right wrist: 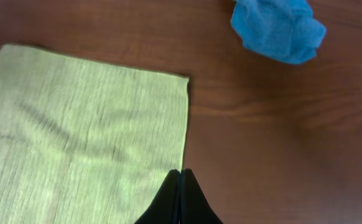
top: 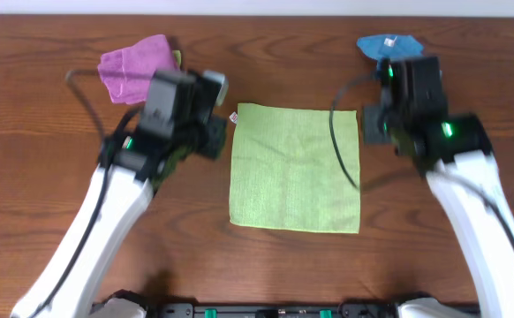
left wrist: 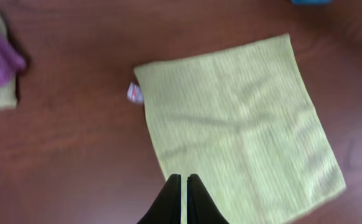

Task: Fold the cloth
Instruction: 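Release the cloth and retract both grippers toward the near edge, then position both grippers beside the near corners of the flat cloth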

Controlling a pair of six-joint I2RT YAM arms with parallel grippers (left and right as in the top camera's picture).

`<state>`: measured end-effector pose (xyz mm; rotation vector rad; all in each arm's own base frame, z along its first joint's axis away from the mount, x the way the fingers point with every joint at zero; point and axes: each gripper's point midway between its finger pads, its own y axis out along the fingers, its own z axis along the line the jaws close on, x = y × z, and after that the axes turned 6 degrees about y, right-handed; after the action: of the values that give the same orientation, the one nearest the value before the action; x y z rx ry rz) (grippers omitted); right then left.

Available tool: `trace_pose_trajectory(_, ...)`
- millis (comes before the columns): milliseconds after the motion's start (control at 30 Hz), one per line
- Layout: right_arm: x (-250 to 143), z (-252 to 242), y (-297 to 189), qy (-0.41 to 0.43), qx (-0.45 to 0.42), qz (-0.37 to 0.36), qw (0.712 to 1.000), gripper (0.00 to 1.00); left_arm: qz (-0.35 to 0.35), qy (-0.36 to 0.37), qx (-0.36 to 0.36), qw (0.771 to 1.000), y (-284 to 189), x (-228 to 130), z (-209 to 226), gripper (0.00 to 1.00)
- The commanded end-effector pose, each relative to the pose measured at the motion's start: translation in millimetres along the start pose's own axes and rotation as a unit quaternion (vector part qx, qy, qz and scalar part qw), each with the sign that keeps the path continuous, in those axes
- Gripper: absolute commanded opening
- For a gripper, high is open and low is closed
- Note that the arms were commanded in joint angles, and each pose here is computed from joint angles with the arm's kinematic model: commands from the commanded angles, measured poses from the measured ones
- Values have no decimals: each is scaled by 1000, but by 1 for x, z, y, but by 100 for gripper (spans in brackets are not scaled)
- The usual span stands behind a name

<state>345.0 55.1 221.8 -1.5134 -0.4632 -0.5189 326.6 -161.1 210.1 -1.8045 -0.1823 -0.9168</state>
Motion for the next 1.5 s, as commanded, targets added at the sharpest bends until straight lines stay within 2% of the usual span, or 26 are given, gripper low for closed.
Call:
trace_pose_trajectory(0,-33,2,-17,4,0,-6,1000,2,-11,0,4,1000,-21,-21,-4,6)
trace_pose_trajectory(167,-89,4,-37,26,17,-17,999,2,2,-11,1,1000,-44,-75,-15,6)
trace_pose_trajectory(333,-136,-5,-44,74,31,-11,997,2,9,-52,-6,999,-44,-132,-19,6)
trace_pose_trajectory(467,-163,-11,-40,107,35,2,994,1,13,-67,-40,997,-36,-160,-29,6)
trace_pose_trajectory(567,-174,-9,-31,141,42,10,989,2,23,-86,-39,995,-22,-173,-26,6)
trace_pose_trajectory(700,-188,6,-5,148,75,24,986,2,27,-111,-70,991,3,-181,-31,6)
trace_pose_trajectory(1033,-240,-5,35,170,44,97,980,1,71,-145,-139,977,51,-186,-44,6)
trace_pose_trajectory(1467,-237,-13,44,229,110,110,961,1,80,-179,-172,965,57,-186,-45,6)
